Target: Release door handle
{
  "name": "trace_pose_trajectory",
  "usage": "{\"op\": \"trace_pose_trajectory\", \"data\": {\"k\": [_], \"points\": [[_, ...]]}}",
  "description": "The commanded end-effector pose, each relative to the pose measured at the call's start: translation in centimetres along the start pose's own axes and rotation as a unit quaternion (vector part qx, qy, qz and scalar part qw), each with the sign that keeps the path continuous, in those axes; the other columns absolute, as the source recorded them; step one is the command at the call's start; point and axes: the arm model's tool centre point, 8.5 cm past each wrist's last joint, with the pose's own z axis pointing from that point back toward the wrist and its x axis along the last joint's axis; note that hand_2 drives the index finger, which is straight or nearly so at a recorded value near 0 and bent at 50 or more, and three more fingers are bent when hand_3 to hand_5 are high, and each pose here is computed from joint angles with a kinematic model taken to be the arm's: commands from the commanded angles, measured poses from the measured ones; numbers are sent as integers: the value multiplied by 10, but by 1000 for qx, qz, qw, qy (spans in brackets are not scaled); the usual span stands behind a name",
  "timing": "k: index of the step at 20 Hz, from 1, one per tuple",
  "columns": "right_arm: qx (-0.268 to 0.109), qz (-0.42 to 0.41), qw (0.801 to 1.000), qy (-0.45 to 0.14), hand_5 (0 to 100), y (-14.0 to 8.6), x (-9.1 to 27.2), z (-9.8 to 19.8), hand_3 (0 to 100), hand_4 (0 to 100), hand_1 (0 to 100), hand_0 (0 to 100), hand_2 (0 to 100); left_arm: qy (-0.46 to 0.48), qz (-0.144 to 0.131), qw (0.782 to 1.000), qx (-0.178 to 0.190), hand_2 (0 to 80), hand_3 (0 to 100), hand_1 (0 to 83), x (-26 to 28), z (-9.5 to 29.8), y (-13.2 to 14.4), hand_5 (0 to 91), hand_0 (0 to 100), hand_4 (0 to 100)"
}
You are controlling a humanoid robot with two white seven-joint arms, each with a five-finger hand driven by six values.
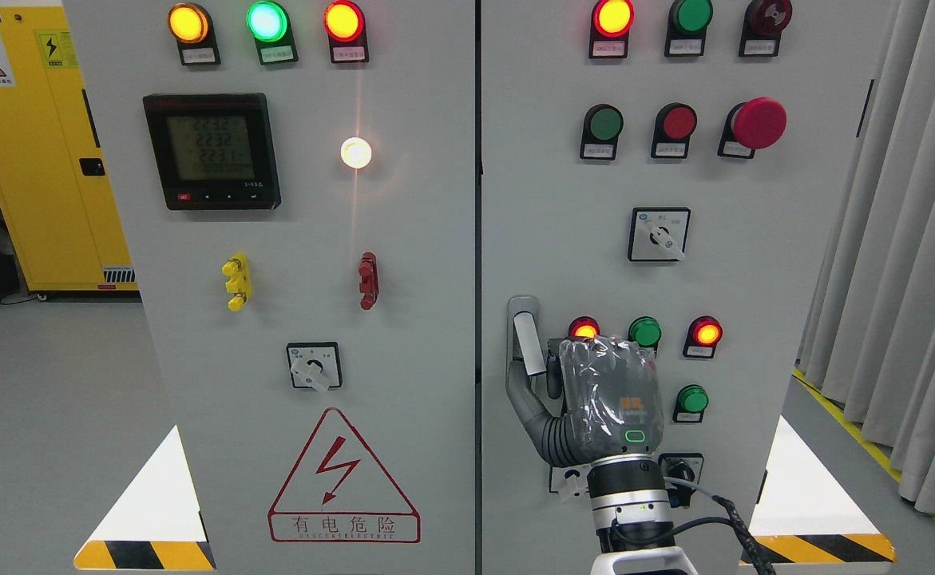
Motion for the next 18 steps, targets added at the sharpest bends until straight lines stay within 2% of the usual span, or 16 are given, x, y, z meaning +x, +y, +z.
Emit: {"op": "trace_pose_trajectory", "data": {"k": [1, 18], "points": [[-4, 0, 1000, 2, 984, -2, -1, 0, 1000, 990, 449, 640, 908, 0, 0, 1000, 0, 0, 0, 556, 0, 0, 0, 0, 120, 0], [-14, 0, 1000, 9, 985, -8, -7, 0, 1000, 991, 476, 587, 909, 0, 0, 1000, 0, 0, 0, 556, 0, 0, 0, 0, 120, 0]]}}
